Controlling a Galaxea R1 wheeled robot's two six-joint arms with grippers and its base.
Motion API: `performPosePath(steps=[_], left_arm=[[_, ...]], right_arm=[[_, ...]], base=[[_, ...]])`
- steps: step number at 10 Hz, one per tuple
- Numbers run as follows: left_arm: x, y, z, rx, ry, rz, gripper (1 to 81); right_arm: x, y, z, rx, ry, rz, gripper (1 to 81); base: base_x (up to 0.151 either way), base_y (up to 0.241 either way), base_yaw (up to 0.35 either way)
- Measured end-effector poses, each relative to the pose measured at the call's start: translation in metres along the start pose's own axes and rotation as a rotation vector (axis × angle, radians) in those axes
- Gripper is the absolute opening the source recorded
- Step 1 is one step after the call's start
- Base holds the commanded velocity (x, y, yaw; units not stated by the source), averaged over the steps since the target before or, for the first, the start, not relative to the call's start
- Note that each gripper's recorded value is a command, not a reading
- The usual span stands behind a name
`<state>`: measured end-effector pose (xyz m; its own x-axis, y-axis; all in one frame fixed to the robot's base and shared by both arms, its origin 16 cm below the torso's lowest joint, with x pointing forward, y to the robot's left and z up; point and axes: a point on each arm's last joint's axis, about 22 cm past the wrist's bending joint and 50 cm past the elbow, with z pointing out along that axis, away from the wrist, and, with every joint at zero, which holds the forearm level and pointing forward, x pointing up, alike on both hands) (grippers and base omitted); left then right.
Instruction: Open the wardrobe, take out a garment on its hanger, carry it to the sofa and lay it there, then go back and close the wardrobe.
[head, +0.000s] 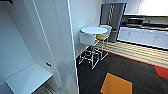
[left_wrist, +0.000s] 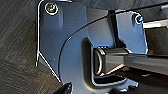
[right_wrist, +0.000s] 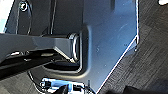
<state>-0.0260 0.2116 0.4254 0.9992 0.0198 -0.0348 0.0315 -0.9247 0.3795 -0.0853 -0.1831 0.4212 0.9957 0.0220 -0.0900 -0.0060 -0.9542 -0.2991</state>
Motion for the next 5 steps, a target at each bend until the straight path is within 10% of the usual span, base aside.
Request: performPosePath(steps=[5], left_arm=[[-0.0047,0.0016,0.0007,0.001,-0.006,-0.002,81.1]], right_arm=[[0.0008,0.0004,0.0,-0.001,0.003,0.0,81.1]], base=[[0.0,0.0,0.299]])
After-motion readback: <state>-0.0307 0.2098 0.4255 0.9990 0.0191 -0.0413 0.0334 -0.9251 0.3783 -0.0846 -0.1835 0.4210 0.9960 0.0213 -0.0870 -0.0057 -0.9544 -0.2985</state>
